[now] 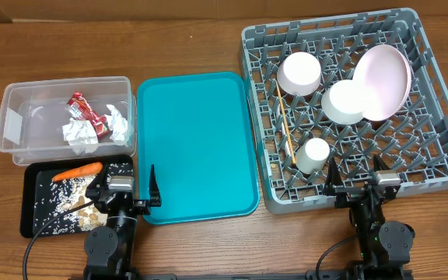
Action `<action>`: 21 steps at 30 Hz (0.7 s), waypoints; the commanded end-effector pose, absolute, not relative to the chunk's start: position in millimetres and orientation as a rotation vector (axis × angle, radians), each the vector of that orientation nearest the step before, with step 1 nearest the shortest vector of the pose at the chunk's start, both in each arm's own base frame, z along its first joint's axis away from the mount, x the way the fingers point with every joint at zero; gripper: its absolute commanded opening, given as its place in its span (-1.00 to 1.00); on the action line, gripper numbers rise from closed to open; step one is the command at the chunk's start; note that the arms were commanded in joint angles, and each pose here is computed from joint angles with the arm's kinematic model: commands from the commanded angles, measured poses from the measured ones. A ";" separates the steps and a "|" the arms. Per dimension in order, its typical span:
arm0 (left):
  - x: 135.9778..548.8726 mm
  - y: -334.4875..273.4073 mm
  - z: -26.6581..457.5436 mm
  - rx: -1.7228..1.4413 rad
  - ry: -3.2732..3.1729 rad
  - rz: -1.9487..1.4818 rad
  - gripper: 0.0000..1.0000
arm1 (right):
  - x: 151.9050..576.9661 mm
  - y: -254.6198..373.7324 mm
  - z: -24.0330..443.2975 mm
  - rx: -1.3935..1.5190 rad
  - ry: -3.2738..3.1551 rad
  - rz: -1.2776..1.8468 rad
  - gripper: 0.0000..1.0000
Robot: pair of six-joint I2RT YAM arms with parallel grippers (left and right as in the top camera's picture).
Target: Sort waste into correct bins and load items into the dishwasher
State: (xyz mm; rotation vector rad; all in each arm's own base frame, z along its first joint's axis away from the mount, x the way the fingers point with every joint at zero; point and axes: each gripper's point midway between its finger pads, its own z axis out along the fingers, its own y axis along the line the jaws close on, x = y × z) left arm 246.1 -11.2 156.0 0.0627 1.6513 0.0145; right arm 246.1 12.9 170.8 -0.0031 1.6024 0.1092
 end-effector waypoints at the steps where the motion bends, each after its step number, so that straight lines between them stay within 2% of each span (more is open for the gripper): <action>1: 245.9 -7.5 157.1 0.080 1.641 0.062 1.00 | 246.1 12.3 170.3 0.002 1.593 0.111 1.00; 21: 246.0 7.3 157.5 0.035 1.642 0.106 1.00 | 246.1 12.3 170.3 0.002 1.593 0.111 1.00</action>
